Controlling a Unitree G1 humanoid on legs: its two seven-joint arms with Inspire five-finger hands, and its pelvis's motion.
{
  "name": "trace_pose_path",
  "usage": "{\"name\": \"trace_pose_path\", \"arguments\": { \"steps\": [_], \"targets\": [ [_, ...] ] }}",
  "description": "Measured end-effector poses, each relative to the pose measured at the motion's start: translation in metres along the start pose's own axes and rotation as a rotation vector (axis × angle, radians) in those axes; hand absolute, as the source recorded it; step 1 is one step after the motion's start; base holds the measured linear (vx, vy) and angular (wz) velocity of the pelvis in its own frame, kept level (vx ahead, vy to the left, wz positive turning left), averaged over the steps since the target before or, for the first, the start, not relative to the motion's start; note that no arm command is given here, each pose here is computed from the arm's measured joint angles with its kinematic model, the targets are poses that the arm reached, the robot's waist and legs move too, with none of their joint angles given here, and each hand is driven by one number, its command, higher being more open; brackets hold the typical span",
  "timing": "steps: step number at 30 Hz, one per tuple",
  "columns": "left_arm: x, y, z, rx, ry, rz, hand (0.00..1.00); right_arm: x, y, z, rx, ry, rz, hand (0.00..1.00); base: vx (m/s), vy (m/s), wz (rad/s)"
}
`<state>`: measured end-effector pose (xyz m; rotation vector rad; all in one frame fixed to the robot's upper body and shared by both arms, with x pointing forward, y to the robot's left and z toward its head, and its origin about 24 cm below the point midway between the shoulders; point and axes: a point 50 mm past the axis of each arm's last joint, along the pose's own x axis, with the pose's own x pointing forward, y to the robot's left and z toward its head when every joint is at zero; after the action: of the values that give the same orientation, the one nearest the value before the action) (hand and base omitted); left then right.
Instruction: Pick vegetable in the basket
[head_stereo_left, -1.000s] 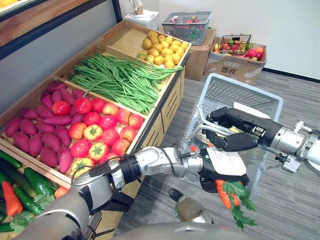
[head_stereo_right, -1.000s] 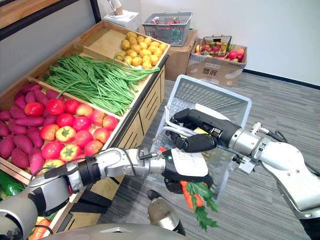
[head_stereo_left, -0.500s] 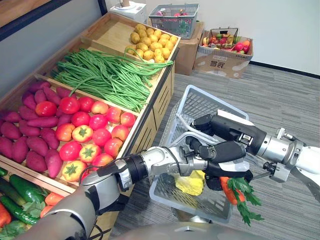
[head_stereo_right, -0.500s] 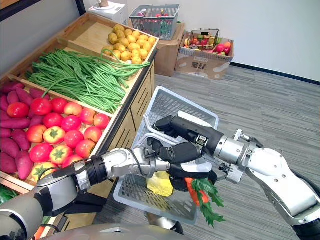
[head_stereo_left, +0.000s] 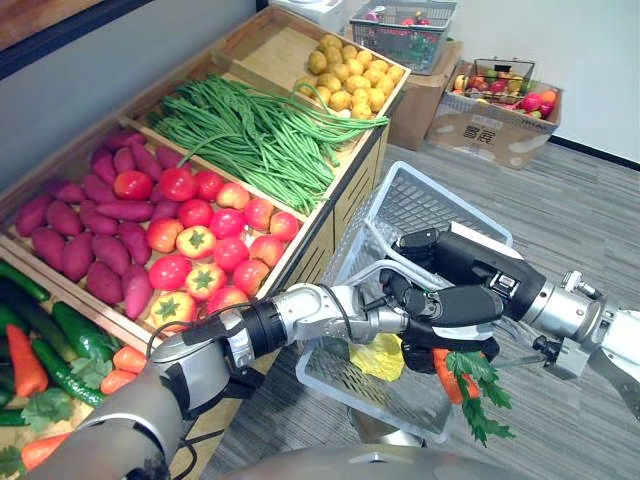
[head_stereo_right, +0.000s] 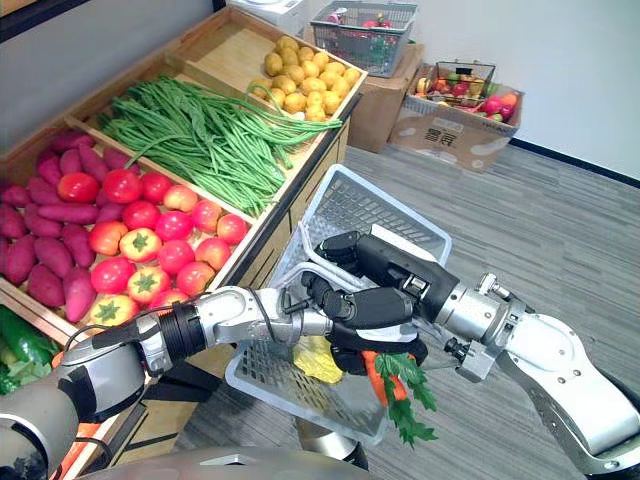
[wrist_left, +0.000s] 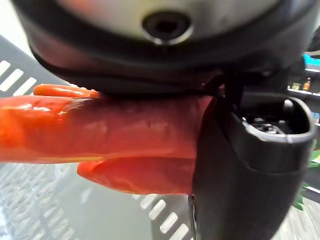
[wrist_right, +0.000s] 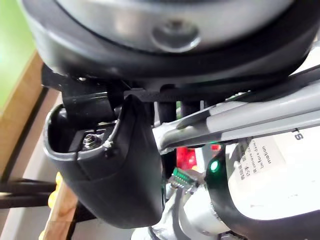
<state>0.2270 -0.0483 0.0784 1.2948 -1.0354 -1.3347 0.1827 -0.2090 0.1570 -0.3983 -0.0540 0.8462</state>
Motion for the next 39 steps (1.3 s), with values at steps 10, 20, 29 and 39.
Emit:
{"name": "trace_pose_path", "arguments": {
  "steps": [10, 20, 29, 39],
  "targets": [
    [-0.002, 0.0, -0.003, 0.062, 0.024, -0.005, 0.0, -0.001, 0.003, -0.001, 0.018, -0.012, -0.017, 0.0, 0.03, 0.045, 0.04],
    [0.0, -0.003, -0.006, 0.14, 0.045, -0.035, 0.0, -0.004, 0.004, -0.004, 0.031, -0.002, -0.028, 0.0, 0.04, 0.04, 0.01],
    [-0.001, -0.002, -0.007, 0.126, 0.063, -0.016, 0.0, -0.003, 0.005, -0.004, 0.029, -0.02, -0.043, 0.0, 0.03, 0.04, 0.04],
    [-0.008, -0.007, -0.006, 0.082, 0.126, 0.034, 0.0, 0.004, 0.01, -0.007, 0.014, -0.052, -0.037, 0.0, 0.02, 0.016, -0.01]
  ]
}}
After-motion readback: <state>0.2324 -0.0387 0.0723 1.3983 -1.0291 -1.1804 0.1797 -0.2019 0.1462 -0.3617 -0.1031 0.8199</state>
